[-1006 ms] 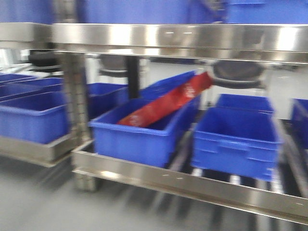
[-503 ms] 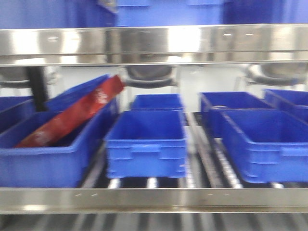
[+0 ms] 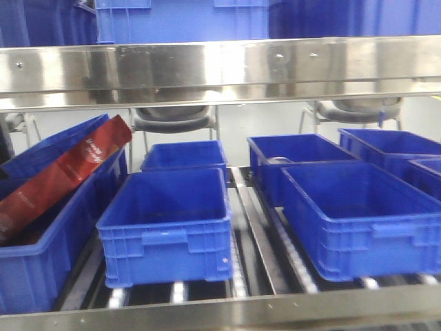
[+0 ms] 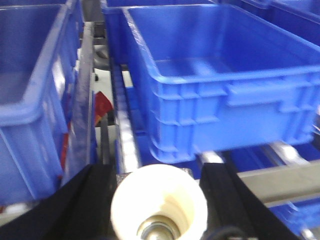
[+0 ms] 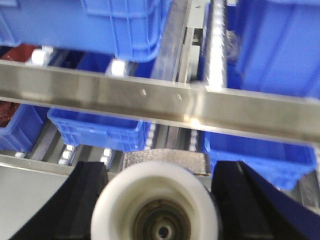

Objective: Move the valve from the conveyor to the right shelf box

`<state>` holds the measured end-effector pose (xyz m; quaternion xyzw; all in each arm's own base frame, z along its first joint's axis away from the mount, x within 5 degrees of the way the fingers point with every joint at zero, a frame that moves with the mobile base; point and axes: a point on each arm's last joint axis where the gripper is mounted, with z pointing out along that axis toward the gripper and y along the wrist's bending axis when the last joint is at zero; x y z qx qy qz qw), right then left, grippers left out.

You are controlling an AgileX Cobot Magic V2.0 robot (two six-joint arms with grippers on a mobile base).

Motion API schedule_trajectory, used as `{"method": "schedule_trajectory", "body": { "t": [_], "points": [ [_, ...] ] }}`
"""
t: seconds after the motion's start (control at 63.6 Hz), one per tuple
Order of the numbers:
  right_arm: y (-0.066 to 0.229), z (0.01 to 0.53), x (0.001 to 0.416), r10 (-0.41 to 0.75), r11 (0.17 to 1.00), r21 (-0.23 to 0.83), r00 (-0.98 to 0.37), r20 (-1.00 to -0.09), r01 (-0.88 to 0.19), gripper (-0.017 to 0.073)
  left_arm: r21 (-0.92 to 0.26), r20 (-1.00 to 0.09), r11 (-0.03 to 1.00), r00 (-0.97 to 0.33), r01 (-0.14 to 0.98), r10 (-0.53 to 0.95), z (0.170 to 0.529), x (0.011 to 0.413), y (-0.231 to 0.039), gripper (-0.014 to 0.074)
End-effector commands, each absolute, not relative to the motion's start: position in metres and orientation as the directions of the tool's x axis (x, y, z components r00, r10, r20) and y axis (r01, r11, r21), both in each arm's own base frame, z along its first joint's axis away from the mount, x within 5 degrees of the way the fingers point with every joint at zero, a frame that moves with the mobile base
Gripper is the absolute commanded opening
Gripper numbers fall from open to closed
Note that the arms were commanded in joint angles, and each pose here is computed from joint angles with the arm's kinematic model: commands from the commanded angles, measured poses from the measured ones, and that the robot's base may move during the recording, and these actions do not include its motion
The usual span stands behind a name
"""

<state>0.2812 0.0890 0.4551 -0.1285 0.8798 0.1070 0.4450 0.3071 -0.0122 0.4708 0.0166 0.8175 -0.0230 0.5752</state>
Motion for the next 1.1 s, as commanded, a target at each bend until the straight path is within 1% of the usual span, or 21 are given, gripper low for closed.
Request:
{"method": "schedule_trajectory", "body": {
  "t": [0.0,1.085],
  "points": [
    [0.0871,0.471,0.2783,-0.101,0.945,0.071,-0.491,-0.865,-0.32,-0.0163,-0.027,-0.963,0.998,-0.271,0.056,-0.011,0.4806,0.3042,-0.0134,-0.0111],
    [0.0871,0.471,0.2783,-0.101,0.945,0.071,-0.491,-0.865,-0.32,-0.0163,-0.027,-0.963,0.998,-0.271,0.056,-0.011,0.4806,0.3042,-0.0134,-0.0111]
  ]
}}
